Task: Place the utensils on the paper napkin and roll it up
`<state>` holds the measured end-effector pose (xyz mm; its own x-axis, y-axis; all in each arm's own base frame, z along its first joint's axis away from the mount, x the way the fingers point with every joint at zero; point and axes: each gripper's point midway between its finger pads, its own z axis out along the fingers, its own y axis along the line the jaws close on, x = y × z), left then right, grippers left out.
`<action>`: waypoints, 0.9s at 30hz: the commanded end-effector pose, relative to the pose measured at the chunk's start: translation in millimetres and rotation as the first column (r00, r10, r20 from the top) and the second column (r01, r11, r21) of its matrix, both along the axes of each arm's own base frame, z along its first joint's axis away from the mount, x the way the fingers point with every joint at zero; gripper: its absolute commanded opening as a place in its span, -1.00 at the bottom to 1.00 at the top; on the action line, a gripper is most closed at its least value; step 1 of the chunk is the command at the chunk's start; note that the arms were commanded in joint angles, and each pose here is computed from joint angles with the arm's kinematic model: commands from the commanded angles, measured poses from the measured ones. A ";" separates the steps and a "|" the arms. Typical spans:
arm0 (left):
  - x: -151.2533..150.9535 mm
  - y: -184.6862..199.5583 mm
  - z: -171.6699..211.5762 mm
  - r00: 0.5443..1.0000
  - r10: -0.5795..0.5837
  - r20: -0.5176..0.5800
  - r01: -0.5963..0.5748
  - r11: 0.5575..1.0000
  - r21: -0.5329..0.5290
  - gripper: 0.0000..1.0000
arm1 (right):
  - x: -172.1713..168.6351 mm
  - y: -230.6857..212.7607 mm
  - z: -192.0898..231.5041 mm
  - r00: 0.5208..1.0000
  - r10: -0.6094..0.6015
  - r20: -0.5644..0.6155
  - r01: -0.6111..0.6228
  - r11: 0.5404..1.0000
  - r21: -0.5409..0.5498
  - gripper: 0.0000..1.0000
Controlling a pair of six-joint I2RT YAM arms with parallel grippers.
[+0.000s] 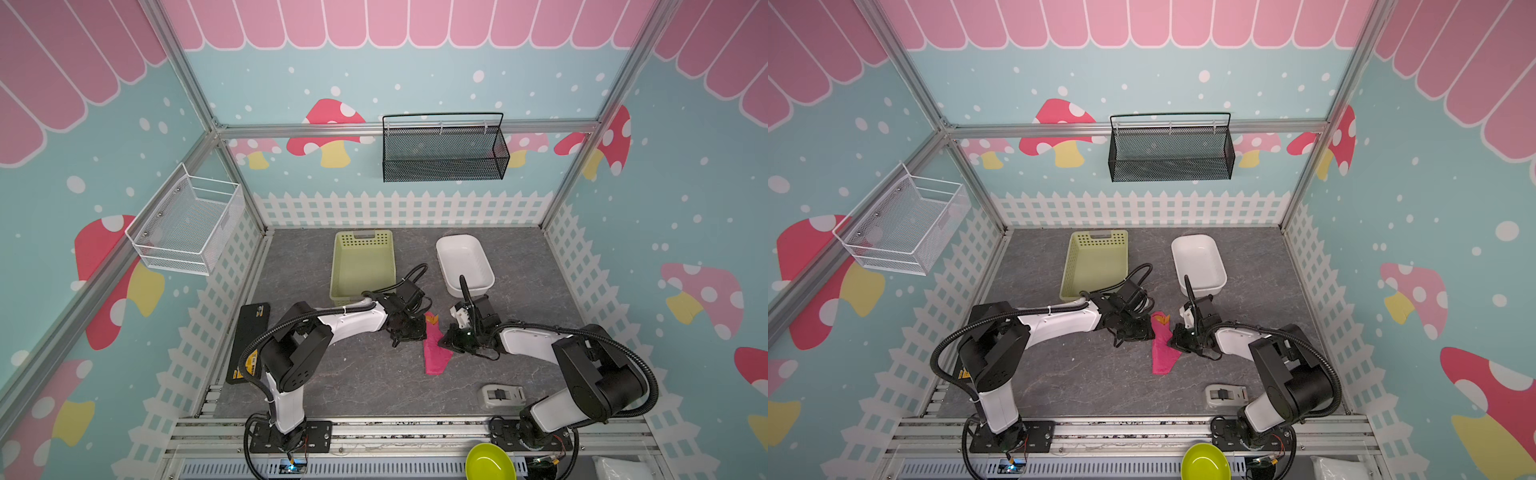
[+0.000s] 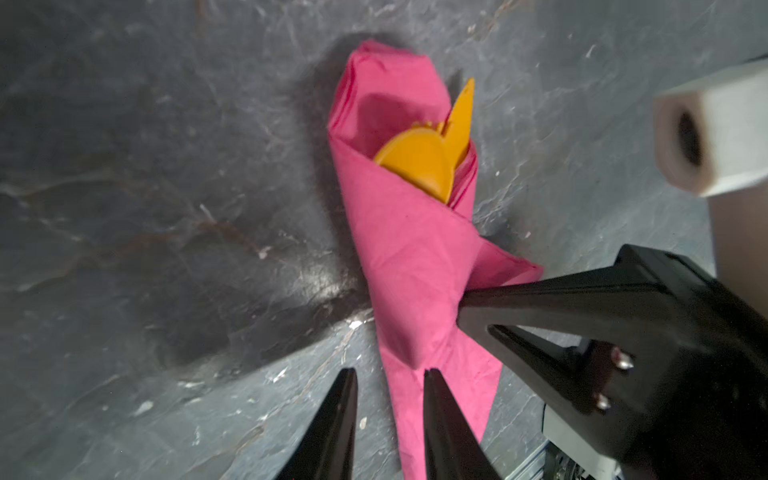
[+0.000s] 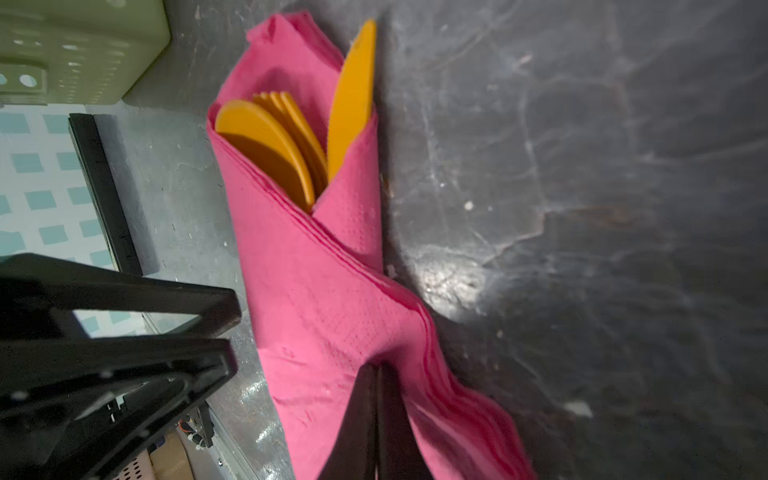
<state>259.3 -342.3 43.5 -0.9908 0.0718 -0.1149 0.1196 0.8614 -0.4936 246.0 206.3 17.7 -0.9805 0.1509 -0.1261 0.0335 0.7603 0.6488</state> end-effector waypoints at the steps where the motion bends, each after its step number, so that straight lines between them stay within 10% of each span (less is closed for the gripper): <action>1: -7.6 -3.2 -4.3 1.000 -0.005 -0.016 0.005 1.000 0.001 -0.34 | -14.2 -5.3 -11.3 0.998 -0.023 -0.067 0.022 1.000 -0.021 -0.88; 27: -13.2 -4.7 -34.8 0.998 -0.017 -0.062 0.020 0.998 0.053 -0.43 | -28.7 12.9 26.2 0.997 0.074 -0.027 -0.074 0.997 0.003 -0.55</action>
